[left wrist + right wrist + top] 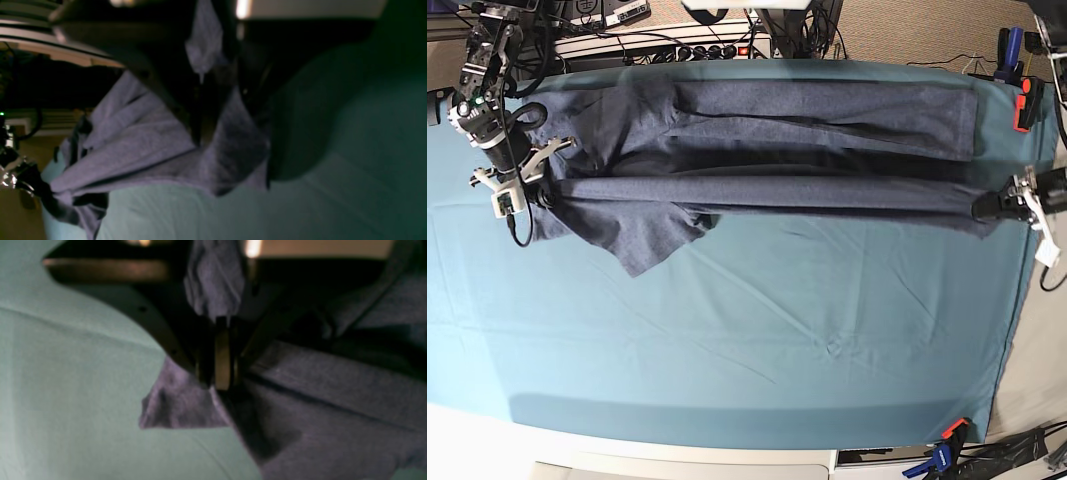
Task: Fold the T-shirt properly
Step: 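Lower the folded edge onto the shirt and open both grippers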
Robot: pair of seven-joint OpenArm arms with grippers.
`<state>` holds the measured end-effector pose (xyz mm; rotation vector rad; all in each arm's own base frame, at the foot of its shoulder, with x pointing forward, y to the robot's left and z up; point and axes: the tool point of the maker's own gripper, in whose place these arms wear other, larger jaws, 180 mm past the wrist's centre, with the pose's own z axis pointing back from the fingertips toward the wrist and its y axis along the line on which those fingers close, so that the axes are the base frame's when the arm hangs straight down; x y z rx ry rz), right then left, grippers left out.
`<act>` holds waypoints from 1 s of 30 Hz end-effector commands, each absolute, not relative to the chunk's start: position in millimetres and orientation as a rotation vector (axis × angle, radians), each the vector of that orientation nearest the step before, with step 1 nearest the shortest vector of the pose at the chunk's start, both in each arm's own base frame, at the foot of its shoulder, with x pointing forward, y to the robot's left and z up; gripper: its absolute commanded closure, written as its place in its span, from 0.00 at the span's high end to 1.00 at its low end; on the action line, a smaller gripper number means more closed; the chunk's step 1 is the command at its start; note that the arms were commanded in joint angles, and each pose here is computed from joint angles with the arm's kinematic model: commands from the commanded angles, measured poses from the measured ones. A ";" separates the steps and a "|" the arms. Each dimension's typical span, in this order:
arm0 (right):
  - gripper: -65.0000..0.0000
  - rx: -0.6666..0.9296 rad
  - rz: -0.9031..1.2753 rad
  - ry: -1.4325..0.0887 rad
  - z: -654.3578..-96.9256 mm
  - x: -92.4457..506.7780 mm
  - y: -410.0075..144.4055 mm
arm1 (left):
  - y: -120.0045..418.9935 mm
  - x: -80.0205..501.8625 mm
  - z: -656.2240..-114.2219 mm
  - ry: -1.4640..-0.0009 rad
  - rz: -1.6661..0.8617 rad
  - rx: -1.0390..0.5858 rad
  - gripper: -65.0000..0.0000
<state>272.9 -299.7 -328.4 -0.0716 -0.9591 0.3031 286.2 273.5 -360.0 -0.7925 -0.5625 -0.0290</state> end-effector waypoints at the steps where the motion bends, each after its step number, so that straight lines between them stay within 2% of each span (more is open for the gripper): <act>1: 0.00 -0.130 0.288 -0.984 -314.0 278.7 -313.9 | 285.7 293.7 -345.9 -0.607 -0.033 -0.770 0.00; 6: 0.00 -0.138 0.276 -0.971 -315.6 277.7 -316.5 | 285.7 281.2 -356.1 -0.573 -0.020 -0.769 0.00; 13: 0.00 -0.150 0.267 -0.864 -330.5 266.4 -322.0 | 285.7 278.2 -358.5 -0.565 -0.016 -0.769 0.00; 14: 0.02 -0.150 0.267 -0.860 -331.1 266.1 -322.0 | 285.6 278.0 -358.7 -0.565 -0.016 -0.769 0.05; 16: 0.30 -0.147 0.265 -0.862 -330.9 266.3 -321.6 | 285.8 278.3 -358.4 -0.567 -0.015 -0.769 0.27; 17: 0.39 -0.136 0.259 -0.869 -330.0 266.9 -320.3 | 286.2 280.0 -357.4 -0.577 -0.011 -0.770 0.37; 19: 0.43 -0.100 0.245 -0.890 -327.8 268.8 -315.1 | 287.4 285.0 -354.4 -0.609 0.002 -0.771 0.48; 24: 0.43 0.029 0.210 -1.000 -309.8 281.7 -295.7 | 290.4 288.5 -350.5 -0.629 0.008 -0.769 0.48; 30: 0.43 0.072 0.183 -1.061 -295.4 304.4 -283.1 | 308.3 296.0 -334.8 -0.694 0.034 -0.746 0.48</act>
